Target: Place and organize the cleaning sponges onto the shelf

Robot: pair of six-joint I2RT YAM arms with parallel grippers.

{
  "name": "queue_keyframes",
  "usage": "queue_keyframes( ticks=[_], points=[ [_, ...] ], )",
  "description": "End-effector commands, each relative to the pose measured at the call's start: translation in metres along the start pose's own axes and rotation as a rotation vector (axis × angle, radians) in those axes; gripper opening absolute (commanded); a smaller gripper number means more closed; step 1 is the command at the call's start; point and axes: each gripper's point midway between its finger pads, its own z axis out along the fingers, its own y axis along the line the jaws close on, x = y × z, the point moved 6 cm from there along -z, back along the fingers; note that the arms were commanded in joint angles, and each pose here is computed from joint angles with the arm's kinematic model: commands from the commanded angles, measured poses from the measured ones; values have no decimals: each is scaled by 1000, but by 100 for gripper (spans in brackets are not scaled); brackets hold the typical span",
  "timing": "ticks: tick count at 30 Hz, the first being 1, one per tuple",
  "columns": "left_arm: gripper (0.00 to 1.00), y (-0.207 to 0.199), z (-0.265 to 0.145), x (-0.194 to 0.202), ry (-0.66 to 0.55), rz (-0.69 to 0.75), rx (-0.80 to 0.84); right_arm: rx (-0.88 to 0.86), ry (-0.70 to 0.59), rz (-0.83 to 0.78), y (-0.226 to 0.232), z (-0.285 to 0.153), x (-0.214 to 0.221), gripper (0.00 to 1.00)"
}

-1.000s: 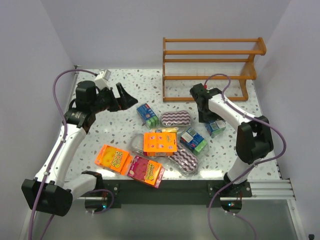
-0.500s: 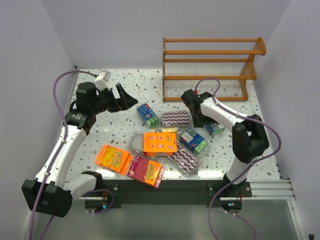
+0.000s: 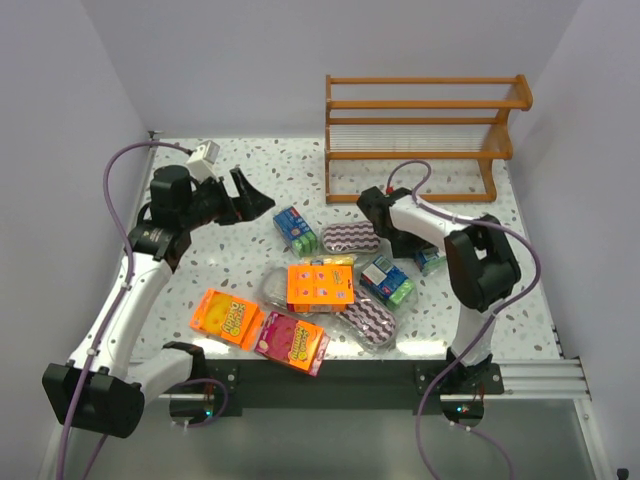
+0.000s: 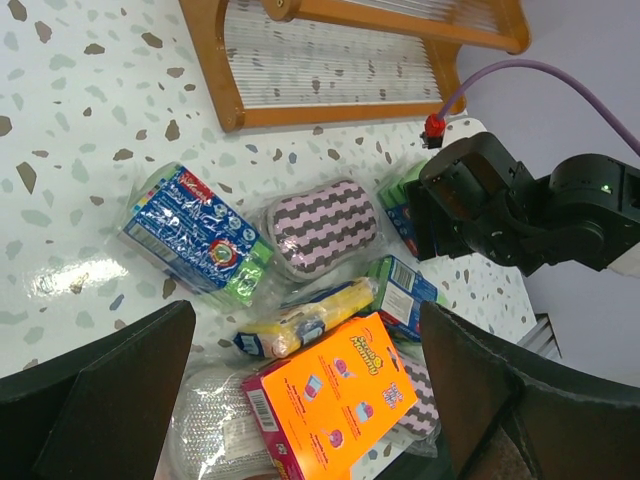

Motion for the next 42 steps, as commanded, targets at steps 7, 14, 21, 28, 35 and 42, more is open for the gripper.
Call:
queue_keyframes(
  ticks=[7, 14, 21, 28, 35, 42],
  points=[
    [100, 0, -1, -1, -14, 33, 1, 29, -52, 73, 9, 7, -16, 57],
    [100, 1, 0, -3, -15, 46, -4, 1, -65, 82, 8, 3, -19, 19],
    [100, 0, -1, -5, -16, 59, -8, -272, -113, 120, -7, -45, -33, 0],
    [100, -1, 2, -4, -10, 53, 14, -275, -170, 127, -48, -78, -56, 0],
    [100, -3, 2, -5, -7, 55, 26, -29, -75, 22, -26, -24, -59, 0],
    [100, -3, -2, -5, -4, 67, 11, -12, -98, 0, -12, -13, -76, 15]
  ],
)
